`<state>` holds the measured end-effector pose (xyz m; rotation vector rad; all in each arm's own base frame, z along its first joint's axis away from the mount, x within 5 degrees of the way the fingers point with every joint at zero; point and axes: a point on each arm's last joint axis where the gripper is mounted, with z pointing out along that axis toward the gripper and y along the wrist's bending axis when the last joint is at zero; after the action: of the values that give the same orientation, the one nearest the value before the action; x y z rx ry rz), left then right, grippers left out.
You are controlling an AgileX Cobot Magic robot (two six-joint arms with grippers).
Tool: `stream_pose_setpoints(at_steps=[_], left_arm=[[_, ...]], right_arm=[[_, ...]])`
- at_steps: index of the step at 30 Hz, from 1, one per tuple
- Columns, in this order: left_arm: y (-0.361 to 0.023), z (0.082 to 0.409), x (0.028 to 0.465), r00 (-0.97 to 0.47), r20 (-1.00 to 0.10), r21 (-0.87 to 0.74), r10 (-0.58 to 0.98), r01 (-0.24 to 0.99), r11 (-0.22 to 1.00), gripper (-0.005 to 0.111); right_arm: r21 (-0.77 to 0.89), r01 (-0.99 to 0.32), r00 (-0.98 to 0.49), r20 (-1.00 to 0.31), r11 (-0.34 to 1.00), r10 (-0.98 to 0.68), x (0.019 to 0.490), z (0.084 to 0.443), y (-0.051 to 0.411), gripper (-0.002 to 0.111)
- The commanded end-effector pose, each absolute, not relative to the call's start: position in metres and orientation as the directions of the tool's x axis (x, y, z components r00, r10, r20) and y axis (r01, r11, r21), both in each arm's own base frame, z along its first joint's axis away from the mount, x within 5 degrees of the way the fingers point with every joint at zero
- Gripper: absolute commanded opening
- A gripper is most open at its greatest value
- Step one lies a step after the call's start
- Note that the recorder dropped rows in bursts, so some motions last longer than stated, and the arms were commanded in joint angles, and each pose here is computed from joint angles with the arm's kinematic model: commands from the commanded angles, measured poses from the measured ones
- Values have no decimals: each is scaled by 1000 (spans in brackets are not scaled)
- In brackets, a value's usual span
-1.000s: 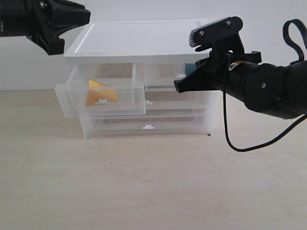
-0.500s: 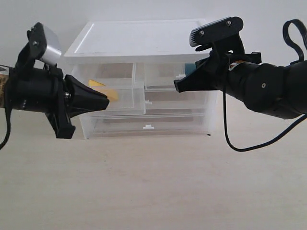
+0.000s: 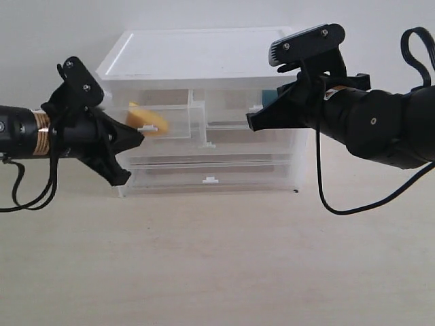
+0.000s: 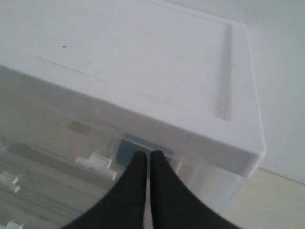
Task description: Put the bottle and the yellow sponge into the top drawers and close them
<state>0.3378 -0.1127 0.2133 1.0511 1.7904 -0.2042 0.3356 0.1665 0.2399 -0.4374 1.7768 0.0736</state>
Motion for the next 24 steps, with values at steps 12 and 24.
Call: stream_pose_setpoints(at_steps=[12, 24], left_arm=[[-125, 223, 389, -41, -923, 270, 383, 642, 718, 4], [-115, 265, 320, 58, -938, 293, 341, 659, 693, 46]], right_arm=[[-183, -336, -190, -947, 924, -257, 336, 242, 166, 0], [-146, -347, -202, -953, 926, -226, 321, 252, 160, 0]])
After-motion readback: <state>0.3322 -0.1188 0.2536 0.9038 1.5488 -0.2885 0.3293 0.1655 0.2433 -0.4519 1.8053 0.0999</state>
